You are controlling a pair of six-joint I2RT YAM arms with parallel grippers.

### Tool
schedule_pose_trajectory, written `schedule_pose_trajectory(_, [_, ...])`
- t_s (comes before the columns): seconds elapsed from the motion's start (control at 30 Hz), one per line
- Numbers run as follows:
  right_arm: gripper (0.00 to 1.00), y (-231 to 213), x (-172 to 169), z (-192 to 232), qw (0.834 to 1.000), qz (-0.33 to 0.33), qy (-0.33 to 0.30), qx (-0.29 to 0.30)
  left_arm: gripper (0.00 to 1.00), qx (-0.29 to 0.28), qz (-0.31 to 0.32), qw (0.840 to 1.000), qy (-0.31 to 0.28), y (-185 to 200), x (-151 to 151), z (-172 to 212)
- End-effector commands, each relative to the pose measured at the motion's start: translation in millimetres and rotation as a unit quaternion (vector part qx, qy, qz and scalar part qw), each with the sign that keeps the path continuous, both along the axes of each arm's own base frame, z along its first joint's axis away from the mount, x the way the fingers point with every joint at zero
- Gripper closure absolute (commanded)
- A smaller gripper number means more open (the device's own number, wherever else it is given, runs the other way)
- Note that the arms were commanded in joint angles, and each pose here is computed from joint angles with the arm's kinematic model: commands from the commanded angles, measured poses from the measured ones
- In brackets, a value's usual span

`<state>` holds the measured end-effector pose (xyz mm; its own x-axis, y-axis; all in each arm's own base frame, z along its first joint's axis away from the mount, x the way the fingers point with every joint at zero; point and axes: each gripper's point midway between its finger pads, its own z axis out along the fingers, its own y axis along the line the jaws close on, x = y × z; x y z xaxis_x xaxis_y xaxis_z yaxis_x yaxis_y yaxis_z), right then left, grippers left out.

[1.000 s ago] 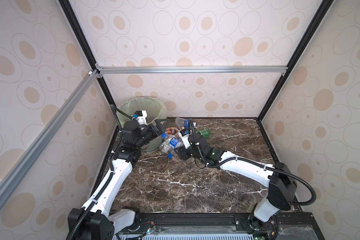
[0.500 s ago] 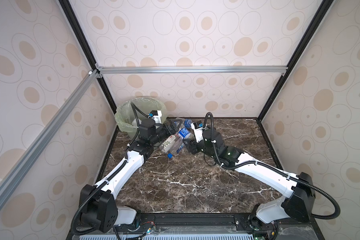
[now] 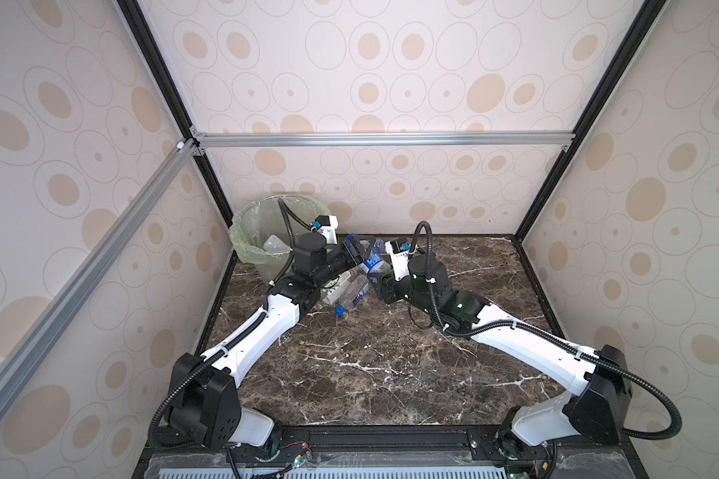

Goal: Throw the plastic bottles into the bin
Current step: 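Raise the Pepsi bottle toward the left gripper while the left gripper grasps its cap end, then carry the Pepsi bottle over the wastebasket with the left gripper while the right gripper releases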

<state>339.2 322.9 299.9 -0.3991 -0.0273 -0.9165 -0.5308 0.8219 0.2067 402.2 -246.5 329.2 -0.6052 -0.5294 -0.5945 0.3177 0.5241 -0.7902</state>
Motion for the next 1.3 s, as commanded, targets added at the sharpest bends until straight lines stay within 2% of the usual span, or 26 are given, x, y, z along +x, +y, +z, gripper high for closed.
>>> schedule_pose_trajectory(0.0, [0.48, -14.8, 9.1, 18.8, 0.999, -0.031, -0.015, 0.029, 0.26, -0.017, 0.000, 0.999, -0.029, -5.3, 0.1, 23.9])
schedule_pose_trajectory(0.43, [0.48, -13.9, 12.9, 21.1, 0.999, -0.029, -0.011, 0.042, 0.26, -0.015, -0.014, 1.000, -0.022, -21.7, 2.0, 17.6])
schedule_pose_trajectory(0.77, [0.45, -5.9, 8.9, 16.8, 0.999, -0.007, 0.000, 0.044, 0.50, -0.011, -0.008, 0.999, -0.031, -21.4, 3.4, 20.8])
schedule_pose_trajectory(0.83, [0.43, -5.0, 8.7, 15.6, 0.999, -0.004, 0.001, 0.045, 0.52, -0.013, -0.009, 0.999, -0.031, -21.9, 3.2, 21.6])
schedule_pose_trajectory(0.93, [0.33, -5.4, 8.1, 16.5, 0.999, -0.003, 0.001, 0.046, 0.53, -0.005, -0.005, 0.999, -0.035, -19.9, 3.5, 23.0])
schedule_pose_trajectory(1.1, [0.20, -10.0, 4.5, 19.8, 0.999, -0.003, -0.003, 0.040, 0.53, 0.028, 0.014, 0.998, -0.050, -12.6, 7.2, 32.5])
schedule_pose_trajectory(1.27, [0.10, -17.8, 0.7, 23.9, 0.999, -0.007, -0.007, 0.031, 0.53, 0.049, 0.030, 0.996, -0.063, -3.9, 14.3, 41.9])
